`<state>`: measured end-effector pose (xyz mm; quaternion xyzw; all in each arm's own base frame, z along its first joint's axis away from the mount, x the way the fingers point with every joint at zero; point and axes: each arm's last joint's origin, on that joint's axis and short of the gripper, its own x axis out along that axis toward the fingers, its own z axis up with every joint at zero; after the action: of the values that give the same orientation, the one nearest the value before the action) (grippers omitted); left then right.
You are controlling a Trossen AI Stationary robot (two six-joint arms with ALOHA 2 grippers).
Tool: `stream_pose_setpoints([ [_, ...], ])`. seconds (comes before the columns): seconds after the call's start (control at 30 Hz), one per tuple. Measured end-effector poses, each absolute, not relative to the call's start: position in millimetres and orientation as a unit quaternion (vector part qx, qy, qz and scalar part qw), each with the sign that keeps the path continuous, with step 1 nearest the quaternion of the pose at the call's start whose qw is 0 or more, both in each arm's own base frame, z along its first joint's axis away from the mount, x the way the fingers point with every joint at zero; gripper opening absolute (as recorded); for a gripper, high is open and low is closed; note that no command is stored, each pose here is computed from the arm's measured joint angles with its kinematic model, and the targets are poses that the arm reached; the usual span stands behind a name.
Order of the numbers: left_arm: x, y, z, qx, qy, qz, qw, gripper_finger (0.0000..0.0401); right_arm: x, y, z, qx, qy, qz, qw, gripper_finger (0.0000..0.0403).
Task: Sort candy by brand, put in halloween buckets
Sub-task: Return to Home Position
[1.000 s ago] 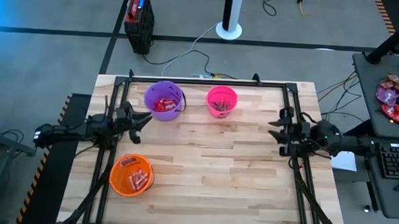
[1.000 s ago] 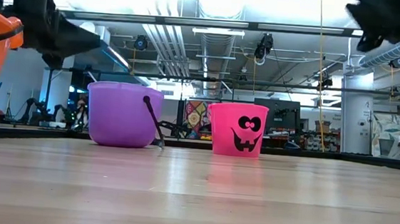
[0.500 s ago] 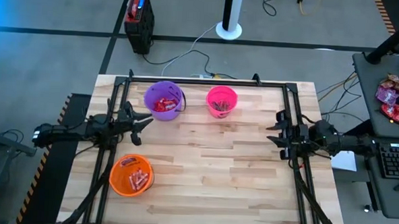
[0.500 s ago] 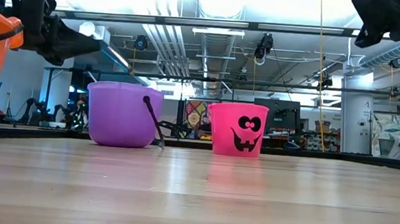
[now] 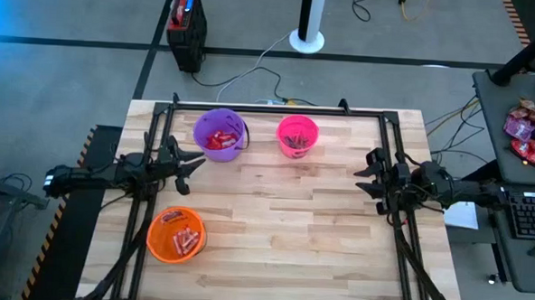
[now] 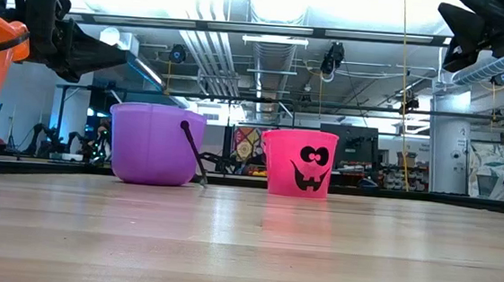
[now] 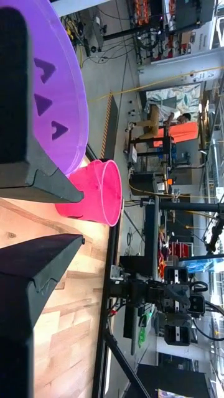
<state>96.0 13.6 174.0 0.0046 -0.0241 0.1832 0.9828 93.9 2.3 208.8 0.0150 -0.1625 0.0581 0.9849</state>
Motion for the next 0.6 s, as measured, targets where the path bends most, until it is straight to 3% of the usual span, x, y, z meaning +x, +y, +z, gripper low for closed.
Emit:
stream_pose_setpoints([
  [0.6,96.0,13.6,174.3,0.005,-0.024,0.183,0.983,0.0075,93.9,2.3,208.9,0.015,-0.163,0.058,0.985,0.0124],
])
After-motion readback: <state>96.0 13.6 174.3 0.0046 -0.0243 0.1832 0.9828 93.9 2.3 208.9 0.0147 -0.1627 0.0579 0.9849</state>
